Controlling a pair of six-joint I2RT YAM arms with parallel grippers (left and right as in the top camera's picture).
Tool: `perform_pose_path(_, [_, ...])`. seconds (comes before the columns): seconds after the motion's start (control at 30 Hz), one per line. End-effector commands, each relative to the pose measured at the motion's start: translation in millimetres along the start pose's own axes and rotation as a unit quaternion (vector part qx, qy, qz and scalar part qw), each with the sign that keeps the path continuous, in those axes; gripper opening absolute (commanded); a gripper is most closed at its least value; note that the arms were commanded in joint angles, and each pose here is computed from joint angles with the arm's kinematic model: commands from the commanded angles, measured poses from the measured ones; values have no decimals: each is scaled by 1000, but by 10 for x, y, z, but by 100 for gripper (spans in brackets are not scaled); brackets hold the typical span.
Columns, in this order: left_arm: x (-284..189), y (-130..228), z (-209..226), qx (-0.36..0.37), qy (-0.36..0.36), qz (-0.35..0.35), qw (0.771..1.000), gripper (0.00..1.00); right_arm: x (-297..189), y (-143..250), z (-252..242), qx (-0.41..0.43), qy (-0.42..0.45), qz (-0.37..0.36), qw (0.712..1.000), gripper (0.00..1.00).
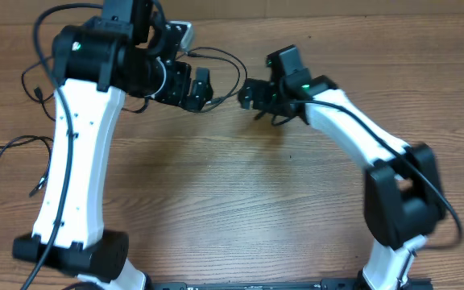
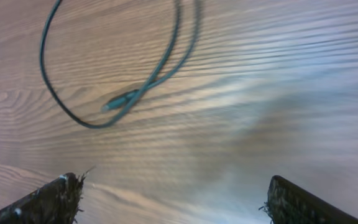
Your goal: Untangle cables
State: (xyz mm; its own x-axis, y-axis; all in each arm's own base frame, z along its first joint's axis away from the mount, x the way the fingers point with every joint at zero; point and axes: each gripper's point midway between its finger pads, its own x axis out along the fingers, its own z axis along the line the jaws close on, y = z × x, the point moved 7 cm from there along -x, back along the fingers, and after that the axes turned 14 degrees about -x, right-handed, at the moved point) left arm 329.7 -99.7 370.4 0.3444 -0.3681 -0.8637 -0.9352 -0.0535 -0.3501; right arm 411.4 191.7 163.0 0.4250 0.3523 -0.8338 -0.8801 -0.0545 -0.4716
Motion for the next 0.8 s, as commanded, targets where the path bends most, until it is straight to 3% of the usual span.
perform_pose_path(0.0, [-393, 96, 73, -36, -66, -70, 995, 100, -614, -152, -184, -15, 73, -53, 996, 95])
perform_pose_path(0.37, [-1180, 456, -91, -4, -37, -189, 981, 100, -1868, -51, -82, -56, 91, -134, 985, 100])
perform_pose_path(0.77, [-1147, 535, -58, -9, -45, -164, 985, 100, -1952, -3, -78, -56, 91, -132, 985, 100])
